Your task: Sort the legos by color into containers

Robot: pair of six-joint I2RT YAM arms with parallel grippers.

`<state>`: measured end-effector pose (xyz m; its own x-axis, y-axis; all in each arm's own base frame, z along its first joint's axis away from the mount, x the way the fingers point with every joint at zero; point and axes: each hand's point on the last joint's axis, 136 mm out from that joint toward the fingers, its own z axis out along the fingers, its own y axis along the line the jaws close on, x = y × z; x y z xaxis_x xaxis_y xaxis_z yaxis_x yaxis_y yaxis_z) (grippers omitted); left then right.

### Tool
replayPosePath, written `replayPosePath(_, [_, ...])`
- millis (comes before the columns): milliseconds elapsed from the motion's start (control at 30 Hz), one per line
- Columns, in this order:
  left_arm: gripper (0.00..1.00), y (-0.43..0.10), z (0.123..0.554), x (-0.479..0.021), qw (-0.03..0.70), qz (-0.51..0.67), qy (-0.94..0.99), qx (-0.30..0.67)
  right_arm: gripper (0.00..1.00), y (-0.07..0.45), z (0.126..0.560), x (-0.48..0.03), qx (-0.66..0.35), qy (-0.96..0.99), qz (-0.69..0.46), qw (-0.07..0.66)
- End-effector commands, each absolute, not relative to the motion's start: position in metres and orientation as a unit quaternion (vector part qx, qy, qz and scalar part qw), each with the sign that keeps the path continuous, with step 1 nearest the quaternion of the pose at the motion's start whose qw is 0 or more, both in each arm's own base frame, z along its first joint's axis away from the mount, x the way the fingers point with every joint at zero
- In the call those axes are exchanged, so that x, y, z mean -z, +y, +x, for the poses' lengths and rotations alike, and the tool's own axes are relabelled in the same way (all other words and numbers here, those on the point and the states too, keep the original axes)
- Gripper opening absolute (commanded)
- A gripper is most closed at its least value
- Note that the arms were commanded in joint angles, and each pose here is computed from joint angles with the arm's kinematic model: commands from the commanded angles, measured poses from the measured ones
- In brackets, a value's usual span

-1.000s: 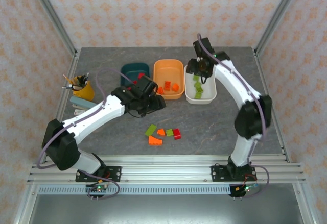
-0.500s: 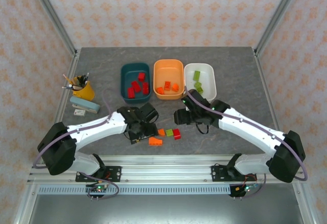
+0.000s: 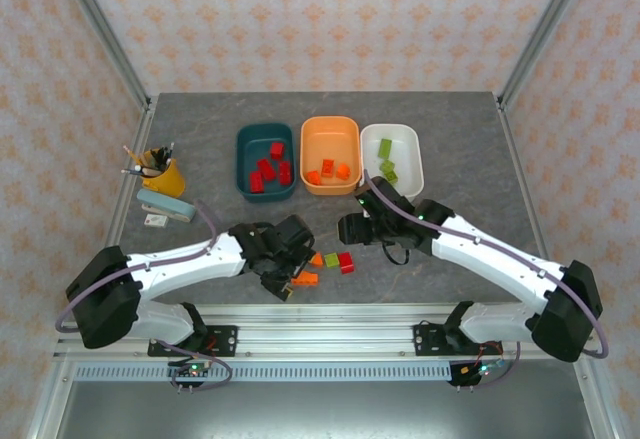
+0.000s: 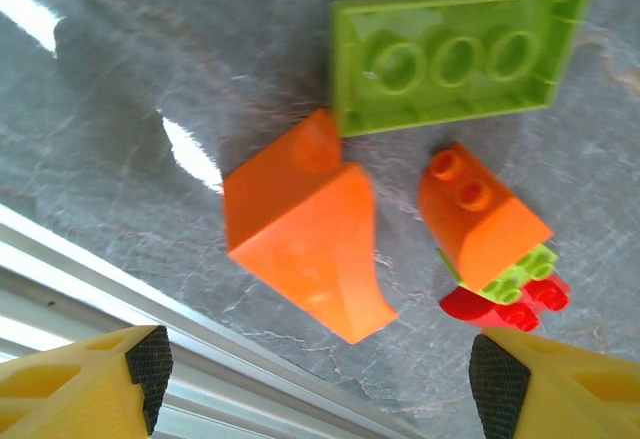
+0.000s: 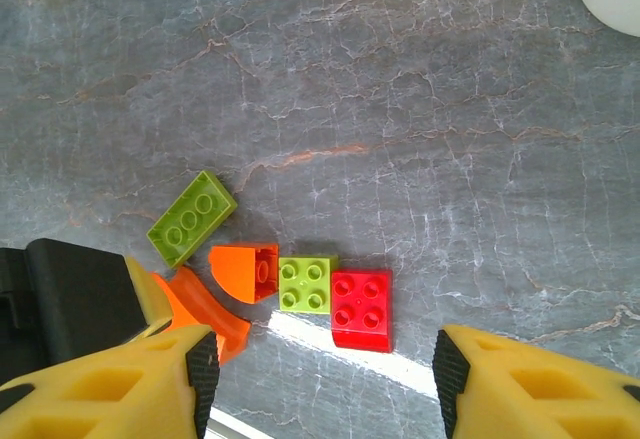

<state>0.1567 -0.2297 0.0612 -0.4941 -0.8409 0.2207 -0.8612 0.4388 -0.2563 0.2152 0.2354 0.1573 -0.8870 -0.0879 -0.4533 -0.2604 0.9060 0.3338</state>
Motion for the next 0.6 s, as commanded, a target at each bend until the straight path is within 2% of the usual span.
replayPosePath(0, [0.81,-0.22,0.157,-0.055,0.017,0.584,-0.795,-0.163,0.61,0.228,0.212,-0.154,-0.186,0.952,-0.09,0.224])
replayPosePath(333, [0.71,-0.234,0.17,-0.036,0.007,0.603,-0.782,-0.159,0.61,0.223,0.209,-0.16,-0.19,0.95,-0.088,0.232])
replayPosePath(467, [0.56,-0.233,0.166,-0.025,0.012,0.602,-0.786,-0.141,0.61,0.223,0.209,-0.159,-0.189,0.95,-0.087,0.232])
replayPosePath(567, [0.51,-0.234,0.17,-0.02,0.005,0.606,-0.782,-0.146,0.61,0.224,0.21,-0.16,-0.192,0.949,-0.085,0.235])
